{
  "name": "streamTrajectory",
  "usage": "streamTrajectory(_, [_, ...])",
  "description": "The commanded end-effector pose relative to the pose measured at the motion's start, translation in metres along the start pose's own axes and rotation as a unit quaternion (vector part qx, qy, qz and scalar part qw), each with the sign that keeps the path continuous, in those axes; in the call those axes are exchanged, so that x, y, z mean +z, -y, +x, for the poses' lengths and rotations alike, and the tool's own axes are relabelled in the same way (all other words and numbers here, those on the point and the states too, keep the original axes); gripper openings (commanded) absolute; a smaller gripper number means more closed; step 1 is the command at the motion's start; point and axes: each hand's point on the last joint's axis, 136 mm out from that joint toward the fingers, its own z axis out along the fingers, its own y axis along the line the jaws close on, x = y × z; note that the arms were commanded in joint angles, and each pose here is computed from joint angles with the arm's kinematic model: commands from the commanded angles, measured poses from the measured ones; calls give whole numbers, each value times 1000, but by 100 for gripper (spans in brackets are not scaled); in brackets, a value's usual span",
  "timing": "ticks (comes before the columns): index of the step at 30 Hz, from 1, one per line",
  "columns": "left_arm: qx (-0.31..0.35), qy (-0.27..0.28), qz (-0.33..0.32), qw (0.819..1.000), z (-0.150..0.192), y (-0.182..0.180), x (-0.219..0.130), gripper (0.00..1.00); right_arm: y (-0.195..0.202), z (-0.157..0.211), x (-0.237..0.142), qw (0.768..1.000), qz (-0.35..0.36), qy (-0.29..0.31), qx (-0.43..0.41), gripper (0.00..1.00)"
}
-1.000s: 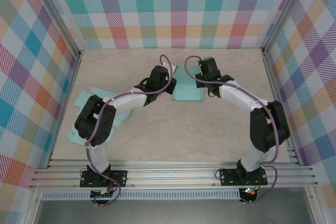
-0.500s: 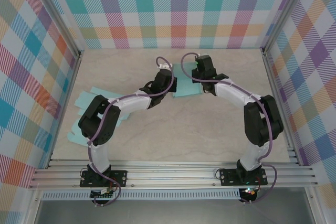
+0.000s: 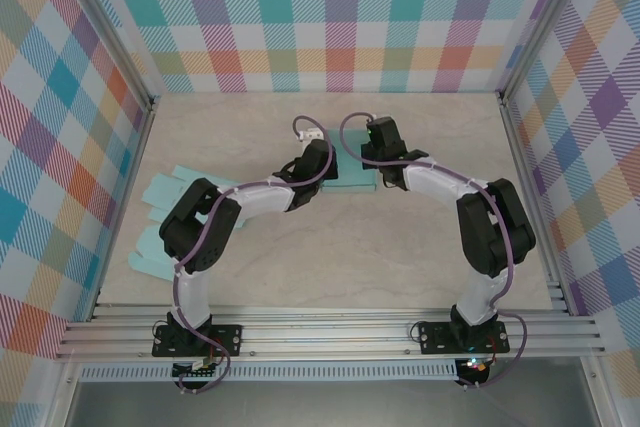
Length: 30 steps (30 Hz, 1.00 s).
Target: Fold the paper box
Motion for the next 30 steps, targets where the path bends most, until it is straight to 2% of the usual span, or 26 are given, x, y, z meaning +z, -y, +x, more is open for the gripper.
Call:
streamTrajectory(1, [-7,-2,32,999,15,21,-4,0,-21,12,0,999,-33,-3,3,4])
streamTrajectory(17, [1,-23,7,1000,43,5,-6,0,-38,34,2,998,-46,-19,41,3])
streamTrajectory(30, [-12,-35,-26,999,65,-22,-12,0,-34,85,2,997,-31,-32,56,4])
